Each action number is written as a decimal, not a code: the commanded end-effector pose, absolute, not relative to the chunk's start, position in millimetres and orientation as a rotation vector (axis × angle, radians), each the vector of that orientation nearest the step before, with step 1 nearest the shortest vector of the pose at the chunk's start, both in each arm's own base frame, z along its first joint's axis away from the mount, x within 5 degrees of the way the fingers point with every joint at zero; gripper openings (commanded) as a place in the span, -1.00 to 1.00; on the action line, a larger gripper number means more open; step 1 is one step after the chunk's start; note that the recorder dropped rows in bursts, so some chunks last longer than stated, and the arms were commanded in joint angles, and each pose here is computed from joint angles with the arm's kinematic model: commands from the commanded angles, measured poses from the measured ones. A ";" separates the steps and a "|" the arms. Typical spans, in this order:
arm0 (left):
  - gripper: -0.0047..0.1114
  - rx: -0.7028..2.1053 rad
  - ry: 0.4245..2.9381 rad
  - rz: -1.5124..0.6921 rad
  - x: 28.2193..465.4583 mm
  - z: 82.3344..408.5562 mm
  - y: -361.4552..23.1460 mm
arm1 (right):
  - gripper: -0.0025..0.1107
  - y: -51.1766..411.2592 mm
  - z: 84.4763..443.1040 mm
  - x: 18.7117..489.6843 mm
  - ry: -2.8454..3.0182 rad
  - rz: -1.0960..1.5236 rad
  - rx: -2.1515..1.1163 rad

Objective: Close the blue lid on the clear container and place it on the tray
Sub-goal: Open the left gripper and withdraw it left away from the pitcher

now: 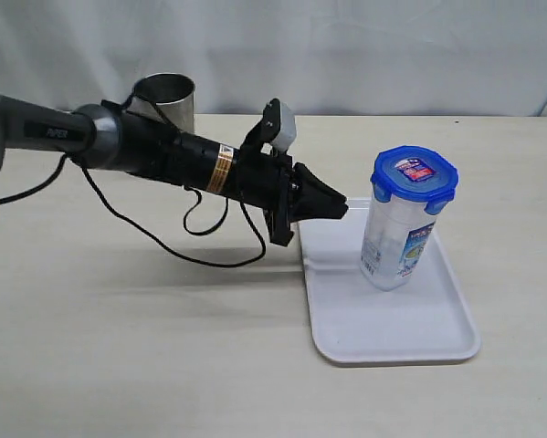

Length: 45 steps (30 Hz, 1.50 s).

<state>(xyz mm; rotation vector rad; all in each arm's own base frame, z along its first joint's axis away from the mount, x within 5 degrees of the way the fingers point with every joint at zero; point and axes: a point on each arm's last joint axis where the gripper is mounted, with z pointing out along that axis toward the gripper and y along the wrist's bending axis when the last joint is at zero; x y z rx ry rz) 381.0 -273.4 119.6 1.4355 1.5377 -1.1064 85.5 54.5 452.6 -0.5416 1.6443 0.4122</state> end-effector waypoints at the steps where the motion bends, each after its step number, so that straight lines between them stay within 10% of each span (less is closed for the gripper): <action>1: -0.92 1.426 1.705 -1.090 379.7 149.1 -261.4 | -0.88 53.8 451.2 85.3 1.653 0.404 -0.541; 29: -0.92 0.719 1.853 -0.361 258.3 300.2 -141.1 | -0.88 18.7 429.4 -3.7 1.323 0.384 -0.437; 45: -0.92 0.978 1.555 -0.720 154.1 347.2 -130.4 | -0.88 12.9 428.6 -20.5 1.269 0.383 -0.431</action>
